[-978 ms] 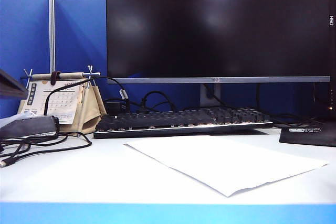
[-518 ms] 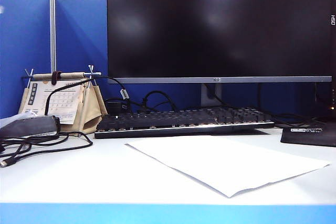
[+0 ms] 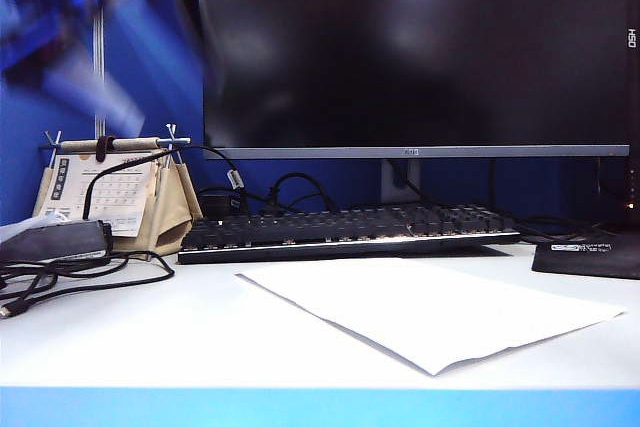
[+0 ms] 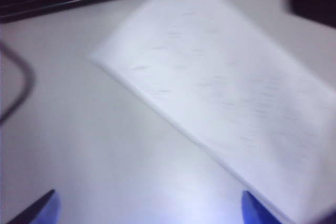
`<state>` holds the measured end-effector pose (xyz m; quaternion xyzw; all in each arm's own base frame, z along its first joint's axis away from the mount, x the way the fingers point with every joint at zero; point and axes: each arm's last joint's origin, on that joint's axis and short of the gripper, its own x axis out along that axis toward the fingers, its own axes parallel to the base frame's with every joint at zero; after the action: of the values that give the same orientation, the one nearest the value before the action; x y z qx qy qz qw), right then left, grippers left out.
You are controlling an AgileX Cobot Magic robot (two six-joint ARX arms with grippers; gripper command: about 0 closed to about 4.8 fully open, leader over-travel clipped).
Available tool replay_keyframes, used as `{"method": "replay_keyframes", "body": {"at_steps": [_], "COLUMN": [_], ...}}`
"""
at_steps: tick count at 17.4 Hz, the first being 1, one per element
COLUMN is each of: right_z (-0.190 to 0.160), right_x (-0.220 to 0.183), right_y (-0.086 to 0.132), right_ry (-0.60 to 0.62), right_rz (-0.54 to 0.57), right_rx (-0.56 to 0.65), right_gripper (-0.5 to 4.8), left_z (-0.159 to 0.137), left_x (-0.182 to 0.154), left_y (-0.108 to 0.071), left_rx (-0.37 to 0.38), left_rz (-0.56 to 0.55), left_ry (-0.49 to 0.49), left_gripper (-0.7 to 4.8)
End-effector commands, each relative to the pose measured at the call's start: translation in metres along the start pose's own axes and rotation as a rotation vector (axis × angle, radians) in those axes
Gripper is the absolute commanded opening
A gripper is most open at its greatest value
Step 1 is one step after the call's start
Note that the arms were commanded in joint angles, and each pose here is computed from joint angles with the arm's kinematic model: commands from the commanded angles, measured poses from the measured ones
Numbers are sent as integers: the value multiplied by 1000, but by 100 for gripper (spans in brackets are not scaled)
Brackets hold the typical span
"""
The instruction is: Put a wrinkled paper upside down.
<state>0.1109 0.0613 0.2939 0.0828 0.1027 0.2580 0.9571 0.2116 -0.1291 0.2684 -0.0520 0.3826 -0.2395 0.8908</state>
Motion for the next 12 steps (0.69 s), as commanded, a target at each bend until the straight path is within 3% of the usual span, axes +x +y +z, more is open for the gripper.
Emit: {"method": "replay_keyframes", "body": {"at_steps": [1,3,5,6,9,12], "right_z": [8,8,7,6,9,8], "right_x": [22,36,41,41,39,40], "right_y": [-1,-9,-16,-18,-24,-29], "right_ry": [90,119,144,148,130,130], "right_rz": [95,137,172,167,133,103], "right_rx": [19,63,86,90,96,104], "right_gripper": [5,5,4,4,4,4], "left_z": [11,26,38,42,42,33], "left_x": [16,15,11,9,9,12], "left_y": [4,-1,-5,-7,-9,-6], "left_rx": [-70,-153,-302,-336,-323,-344], "left_rz": [29,-44,-123,-172,-251,-206], "left_ry": [-75,-216,-341,-364,-333,-251], "left_gripper": [465,465,461,461,461,462]}}
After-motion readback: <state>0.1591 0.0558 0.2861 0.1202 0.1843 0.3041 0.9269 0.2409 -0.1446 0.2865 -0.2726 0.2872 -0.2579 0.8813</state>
